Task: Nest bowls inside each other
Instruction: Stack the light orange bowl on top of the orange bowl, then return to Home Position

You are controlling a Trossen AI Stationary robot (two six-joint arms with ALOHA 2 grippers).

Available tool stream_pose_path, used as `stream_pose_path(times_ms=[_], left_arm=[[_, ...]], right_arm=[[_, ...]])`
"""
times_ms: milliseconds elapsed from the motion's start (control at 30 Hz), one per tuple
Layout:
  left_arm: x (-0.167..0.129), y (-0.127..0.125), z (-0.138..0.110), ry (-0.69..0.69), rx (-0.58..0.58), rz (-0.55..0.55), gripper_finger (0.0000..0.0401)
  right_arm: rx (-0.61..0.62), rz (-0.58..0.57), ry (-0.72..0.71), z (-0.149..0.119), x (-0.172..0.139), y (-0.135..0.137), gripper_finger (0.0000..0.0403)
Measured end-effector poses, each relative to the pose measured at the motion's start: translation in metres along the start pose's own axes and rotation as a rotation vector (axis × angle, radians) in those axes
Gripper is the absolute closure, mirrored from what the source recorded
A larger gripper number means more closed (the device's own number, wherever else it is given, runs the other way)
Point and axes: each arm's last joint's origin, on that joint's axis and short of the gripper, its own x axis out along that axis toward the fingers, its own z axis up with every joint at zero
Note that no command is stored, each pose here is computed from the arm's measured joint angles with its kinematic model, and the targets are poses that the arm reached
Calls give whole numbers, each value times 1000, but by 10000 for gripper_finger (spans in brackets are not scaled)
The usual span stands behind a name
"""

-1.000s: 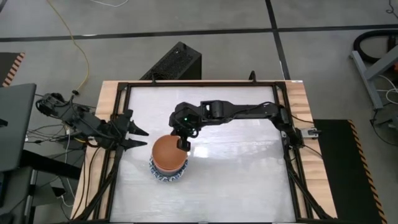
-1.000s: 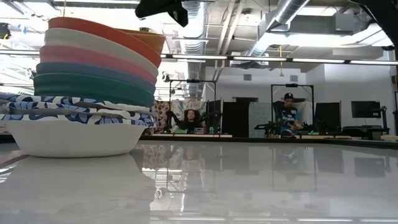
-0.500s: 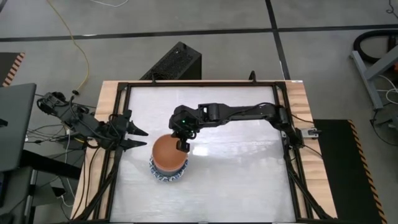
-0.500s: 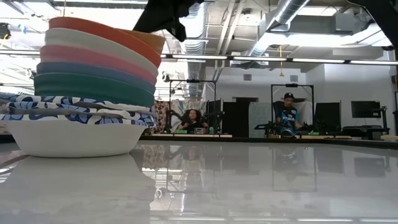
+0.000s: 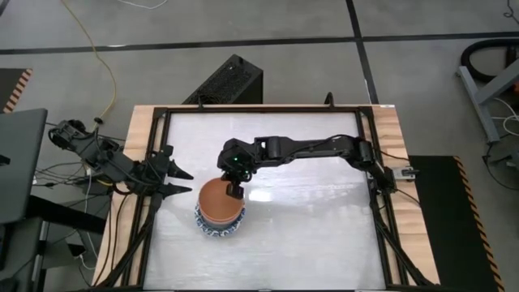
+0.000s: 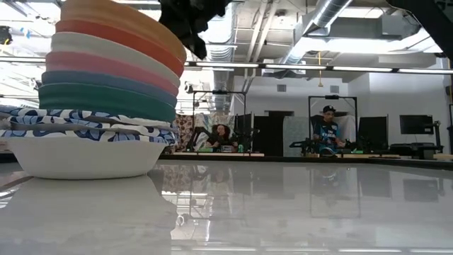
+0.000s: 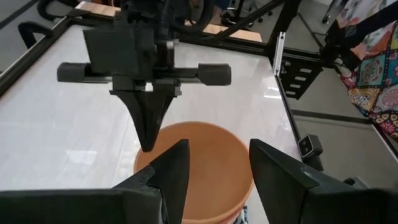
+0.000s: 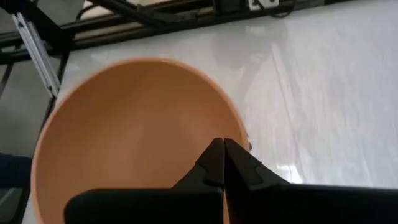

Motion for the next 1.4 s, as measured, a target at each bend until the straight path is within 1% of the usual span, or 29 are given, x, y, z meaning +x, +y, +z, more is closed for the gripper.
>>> stream_pose_path(times_ms=[133, 267, 367, 467, 567, 667, 767, 833, 933, 1033, 1133, 1267, 1333, 1400], left_arm=[[0, 0, 0, -4, 10, 5, 246], [-1, 0, 0, -26, 25, 50, 246], [-1, -1, -1, -46, -32, 111, 246], [1, 0, -10, 0, -129, 178, 250], [2, 0, -22, 80, -216, 248, 270], [4, -1, -32, 131, -274, 314, 302], [6, -7, -39, 161, -300, 337, 338], [6, -11, -42, 174, -308, 322, 361], [1, -18, -43, 152, -294, 267, 392], [-9, -22, -37, 37, -263, 219, 397], [-20, -23, -28, -69, -221, 154, 400], [-34, -26, -14, -150, -146, 25, 401], [-39, -29, -6, -189, -98, -63, 401], [-43, -34, 4, -241, -20, -161, 401]], right_arm=[[0, 3, -31, 5, -8, 2, 388], [-10, 19, -92, 16, -27, 11, 388], [-16, 6, -124, 22, -45, 22, 388], [12, -73, -133, 22, -71, 32, 388], [60, -173, -95, 17, -101, 38, 389], [125, -322, -10, 3, -124, 38, 389], [165, -414, 93, -10, -135, 36, 389], [159, -426, 137, -14, -138, 36, 389], [121, -415, 147, -16, -140, 41, 389], [68, -384, 122, -14, -147, 49, 390], [27, -310, 55, -8, -157, 56, 390], [-60, -163, -48, 1, -179, 64, 390], [-103, -113, -101, 5, -194, 67, 390], [-139, -84, -139, 6, -210, 68, 390]])
